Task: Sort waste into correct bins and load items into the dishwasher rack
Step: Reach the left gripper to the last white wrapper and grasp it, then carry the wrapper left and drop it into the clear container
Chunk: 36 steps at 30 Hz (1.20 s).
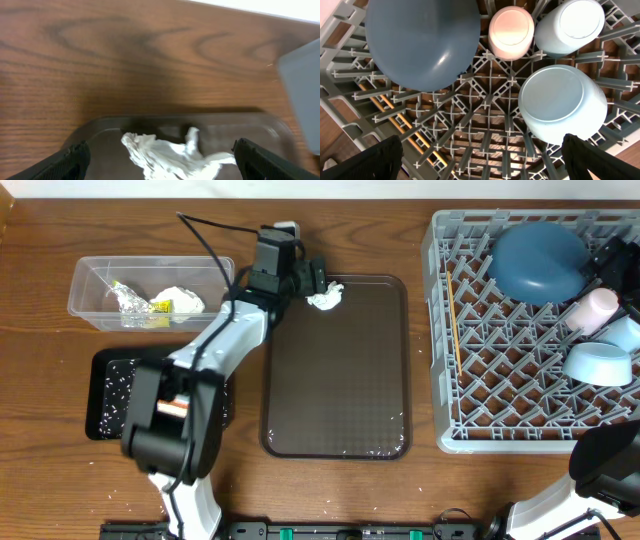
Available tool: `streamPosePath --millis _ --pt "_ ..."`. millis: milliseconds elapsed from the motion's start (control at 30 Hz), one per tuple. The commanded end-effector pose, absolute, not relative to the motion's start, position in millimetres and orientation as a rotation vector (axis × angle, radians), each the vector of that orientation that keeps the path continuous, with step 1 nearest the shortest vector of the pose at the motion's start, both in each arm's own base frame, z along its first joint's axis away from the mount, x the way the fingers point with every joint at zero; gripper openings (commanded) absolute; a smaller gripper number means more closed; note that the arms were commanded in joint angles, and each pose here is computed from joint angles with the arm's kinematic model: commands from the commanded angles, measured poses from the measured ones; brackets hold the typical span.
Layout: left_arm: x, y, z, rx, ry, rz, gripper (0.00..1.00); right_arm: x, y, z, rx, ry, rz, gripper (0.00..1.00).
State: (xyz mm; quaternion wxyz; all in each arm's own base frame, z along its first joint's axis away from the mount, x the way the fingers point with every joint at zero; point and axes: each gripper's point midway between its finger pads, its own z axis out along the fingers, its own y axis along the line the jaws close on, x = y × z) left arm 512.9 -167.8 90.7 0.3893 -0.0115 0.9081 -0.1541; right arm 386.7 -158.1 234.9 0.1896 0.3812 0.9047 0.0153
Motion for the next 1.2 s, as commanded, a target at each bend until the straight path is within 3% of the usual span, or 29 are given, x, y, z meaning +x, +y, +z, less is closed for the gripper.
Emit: streamPosePath --millis 0,300,533,633,667,800,933,1167 --pt "516.0 -177.8 75.9 0.04 2.31 -0.341 0.94 386.0 -159.5 234.1 1.093 2.537 0.048 0.99" --pt "501.5 -204.1 33.3 0.104 2.389 -0.332 0.93 386.0 -159.5 234.1 1.093 2.537 0.048 0.99" --pt "493.7 -202.7 25.9 0.109 2.432 -0.319 0.45 386.0 -159.4 234.1 1.092 2.537 0.048 0.99" --pt "489.8 -201.2 24.4 0.109 2.451 -0.313 0.11 386.0 -159.5 234.1 1.093 2.537 0.048 0.99" --pt "488.2 -200.5 26.0 0.104 2.458 -0.313 0.06 386.0 -159.5 234.1 1.093 2.537 0.048 0.99" --pt "484.7 -199.0 61.9 0.072 2.427 -0.336 0.06 386.0 -159.4 234.1 1.092 2.537 0.048 0.99" --pt "488.5 -185.3 132.7 0.029 2.292 -0.311 0.06 386.0 -159.5 234.1 1.093 2.537 0.048 0.99" --pt "488.7 -63.1 229.9 -0.326 2.027 0.156 0.06 386.0 -159.4 234.1 1.092 2.537 0.048 0.99"
